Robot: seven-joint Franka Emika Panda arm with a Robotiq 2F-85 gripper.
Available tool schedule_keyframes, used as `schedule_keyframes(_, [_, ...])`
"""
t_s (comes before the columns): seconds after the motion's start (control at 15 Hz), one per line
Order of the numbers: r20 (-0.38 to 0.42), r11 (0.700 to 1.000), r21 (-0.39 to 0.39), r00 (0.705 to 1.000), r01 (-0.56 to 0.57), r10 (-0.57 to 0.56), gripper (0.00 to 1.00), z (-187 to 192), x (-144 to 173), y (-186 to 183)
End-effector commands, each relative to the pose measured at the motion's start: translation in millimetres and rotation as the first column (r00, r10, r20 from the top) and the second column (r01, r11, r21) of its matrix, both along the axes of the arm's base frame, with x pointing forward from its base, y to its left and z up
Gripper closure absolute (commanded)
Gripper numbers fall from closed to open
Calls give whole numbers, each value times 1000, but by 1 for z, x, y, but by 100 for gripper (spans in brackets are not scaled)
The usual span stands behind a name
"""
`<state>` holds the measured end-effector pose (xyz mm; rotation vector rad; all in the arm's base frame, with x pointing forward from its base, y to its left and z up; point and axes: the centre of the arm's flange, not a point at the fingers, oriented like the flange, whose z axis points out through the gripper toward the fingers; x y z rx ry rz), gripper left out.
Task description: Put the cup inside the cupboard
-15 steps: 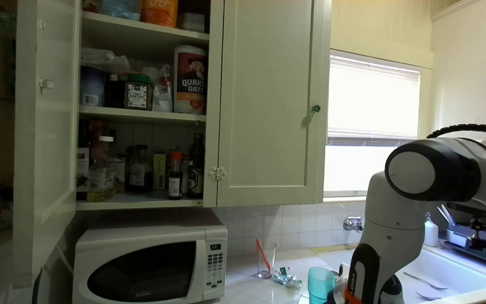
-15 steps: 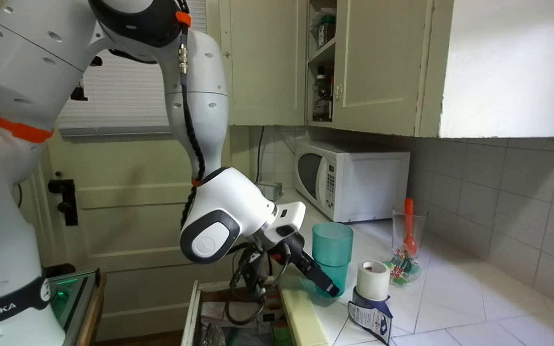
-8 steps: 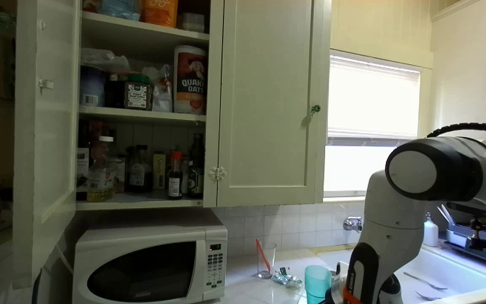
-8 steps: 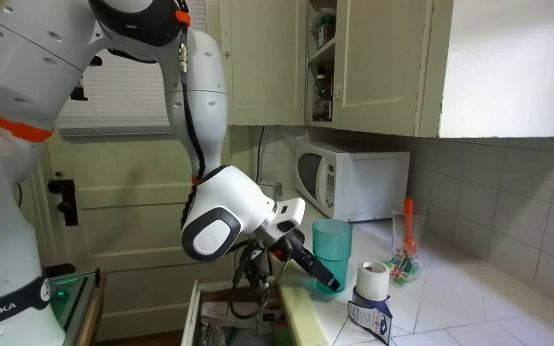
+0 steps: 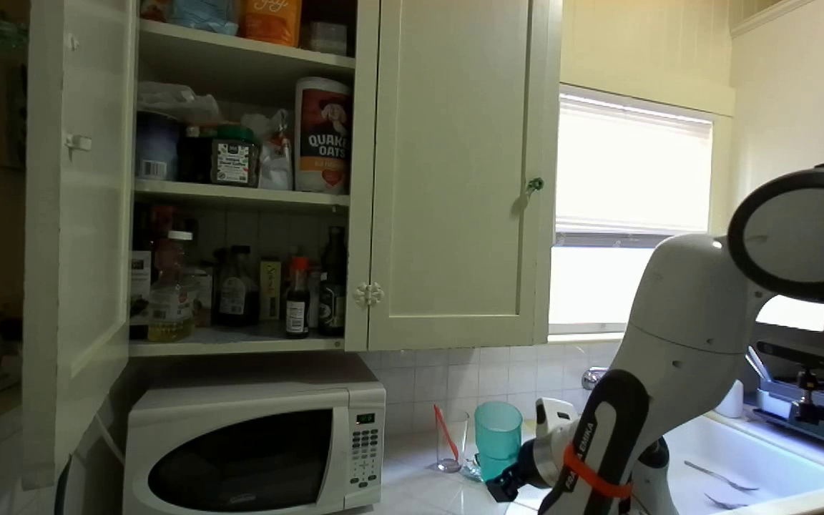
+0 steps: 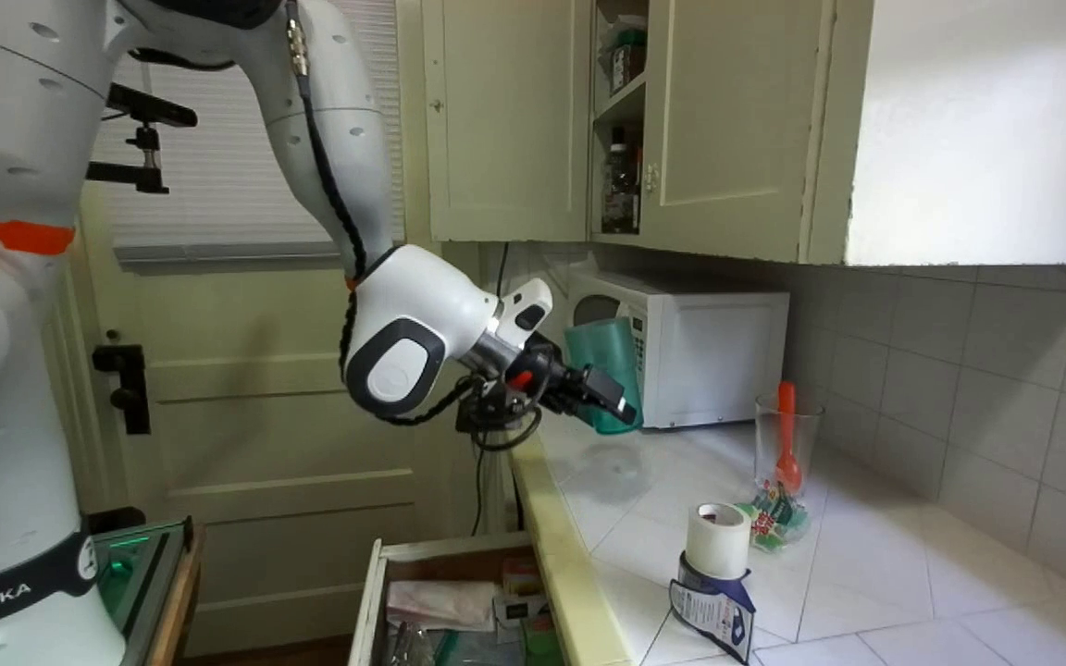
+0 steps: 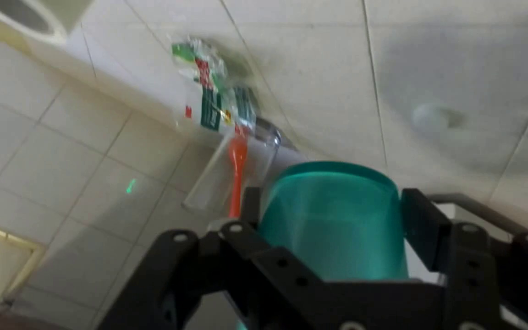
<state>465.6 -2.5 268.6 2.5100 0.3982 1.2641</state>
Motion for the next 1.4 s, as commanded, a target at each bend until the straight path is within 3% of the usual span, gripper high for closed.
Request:
schedule_keyframes(0.0, [47, 999, -36, 998, -41, 43, 49, 75, -1, 44])
schedule_keyframes(0.27, [96, 993, 89, 993, -84, 75, 49, 144, 17, 94])
schedule_keyframes(0.47, [80, 949, 291, 991, -125, 106, 49, 183, 37, 137])
schedule_keyframes(0.6, [40, 920, 361, 988, -155, 151, 49, 192, 43, 157])
schedule_keyframes(0.67, [10, 924, 350, 987, -153, 159, 49, 184, 39, 162])
schedule_keyframes(0.73, [62, 929, 322, 984, -180, 169, 49, 182, 37, 149])
schedule_keyframes(0.8, [59, 927, 326, 983, -185, 176, 24, 182, 38, 152])
schedule_keyframes(1.33, [57, 928, 325, 984, -180, 171, 24, 181, 39, 150])
